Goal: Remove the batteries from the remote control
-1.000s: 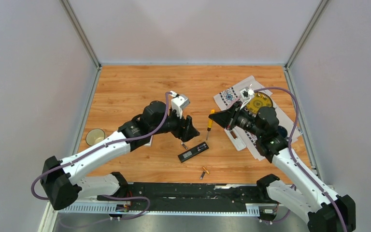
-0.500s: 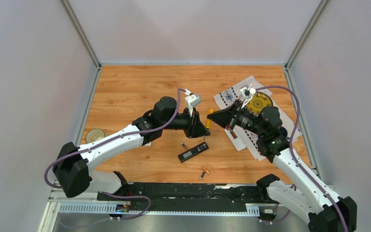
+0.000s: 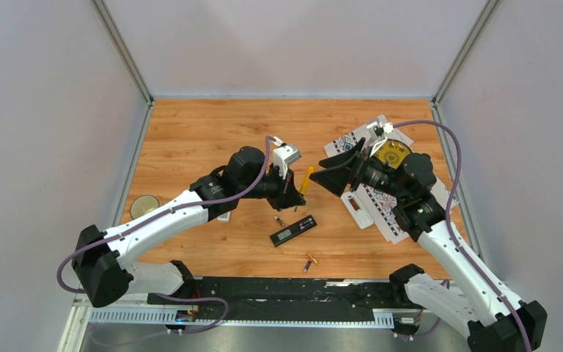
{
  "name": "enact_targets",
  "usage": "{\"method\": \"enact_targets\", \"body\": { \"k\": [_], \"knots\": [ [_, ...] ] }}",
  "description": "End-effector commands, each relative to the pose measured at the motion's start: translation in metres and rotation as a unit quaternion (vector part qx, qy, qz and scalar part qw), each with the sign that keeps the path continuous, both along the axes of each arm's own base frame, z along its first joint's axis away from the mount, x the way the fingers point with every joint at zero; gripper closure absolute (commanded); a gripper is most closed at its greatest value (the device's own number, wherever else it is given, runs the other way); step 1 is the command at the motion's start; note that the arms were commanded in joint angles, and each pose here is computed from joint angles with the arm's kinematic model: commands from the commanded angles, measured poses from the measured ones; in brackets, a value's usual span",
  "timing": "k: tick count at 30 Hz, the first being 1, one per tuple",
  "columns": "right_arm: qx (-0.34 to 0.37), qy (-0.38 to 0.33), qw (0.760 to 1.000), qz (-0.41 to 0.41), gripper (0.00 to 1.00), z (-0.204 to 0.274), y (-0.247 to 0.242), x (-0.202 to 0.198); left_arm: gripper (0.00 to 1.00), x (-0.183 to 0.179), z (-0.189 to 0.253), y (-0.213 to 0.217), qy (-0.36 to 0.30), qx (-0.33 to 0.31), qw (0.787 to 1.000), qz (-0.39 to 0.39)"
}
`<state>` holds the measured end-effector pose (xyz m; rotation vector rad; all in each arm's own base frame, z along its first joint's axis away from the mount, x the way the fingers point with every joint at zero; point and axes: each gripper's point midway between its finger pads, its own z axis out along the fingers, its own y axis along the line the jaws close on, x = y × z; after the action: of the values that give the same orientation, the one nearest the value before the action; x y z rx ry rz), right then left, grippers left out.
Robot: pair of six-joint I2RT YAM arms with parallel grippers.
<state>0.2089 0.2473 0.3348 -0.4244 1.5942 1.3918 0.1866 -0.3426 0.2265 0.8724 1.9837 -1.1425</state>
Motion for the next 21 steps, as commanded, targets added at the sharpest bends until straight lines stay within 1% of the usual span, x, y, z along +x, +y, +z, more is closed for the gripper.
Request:
{"method": "enact_targets", "body": {
  "k": [1, 3, 5, 8, 10, 13, 14, 16, 17, 19, 20, 21],
  "knots": [
    [0.011, -0.051, 0.998, 0.029, 0.0, 0.053, 0.002, -0.015, 1.0, 0.0, 0.033, 0.026, -0.058, 0.022, 0.998, 0.02],
    [0.008, -0.059, 0.997, 0.039, 0.0, 0.066, 0.003, -0.016, 1.0, -0.001, 0.043, 0.037, -0.08, 0.026, 0.996, 0.03],
    [0.006, -0.058, 0.996, 0.066, 0.0, 0.068, 0.007, -0.021, 1.0, -0.002, 0.05, 0.045, -0.1, 0.027, 0.994, 0.034],
    [0.016, -0.057, 0.995, 0.084, 0.0, 0.079, 0.009, -0.026, 1.0, -0.006, 0.056, 0.051, -0.115, 0.026, 0.993, 0.031],
    [0.013, -0.039, 0.995, 0.087, 0.0, 0.073, 0.012, -0.022, 1.0, -0.011, 0.057, 0.051, -0.114, 0.023, 0.993, 0.017],
    [0.015, -0.014, 0.994, 0.105, 0.08, 0.064, 0.017, -0.022, 1.0, -0.017, 0.057, 0.051, -0.115, 0.02, 0.993, 0.001],
    [0.017, -0.011, 0.993, 0.113, 0.12, 0.063, 0.019, -0.024, 1.0, -0.019, 0.056, 0.05, -0.114, 0.019, 0.993, -0.005],
    [0.015, -0.005, 0.993, 0.12, 0.16, 0.057, 0.025, -0.023, 1.0, -0.025, 0.058, 0.048, -0.112, 0.012, 0.993, -0.023],
    [0.01, -0.004, 0.992, 0.128, 0.2, 0.054, 0.03, -0.026, 1.0, -0.026, 0.059, 0.046, -0.112, 0.009, 0.993, -0.028],
    [0.002, 0.015, 0.991, 0.136, 0.22, 0.043, 0.04, -0.022, 1.0, -0.03, 0.061, 0.044, -0.109, 0.001, 0.993, -0.042],
    [0.0, 0.018, 0.99, 0.14, 0.31, 0.043, 0.044, -0.023, 1.0, -0.031, 0.062, 0.043, -0.108, 0.0, 0.993, -0.043],
    [-0.007, 0.033, 0.99, 0.136, 0.35, 0.036, 0.047, -0.019, 1.0, -0.031, 0.063, 0.043, -0.109, -0.001, 0.993, -0.045]
  ]
}}
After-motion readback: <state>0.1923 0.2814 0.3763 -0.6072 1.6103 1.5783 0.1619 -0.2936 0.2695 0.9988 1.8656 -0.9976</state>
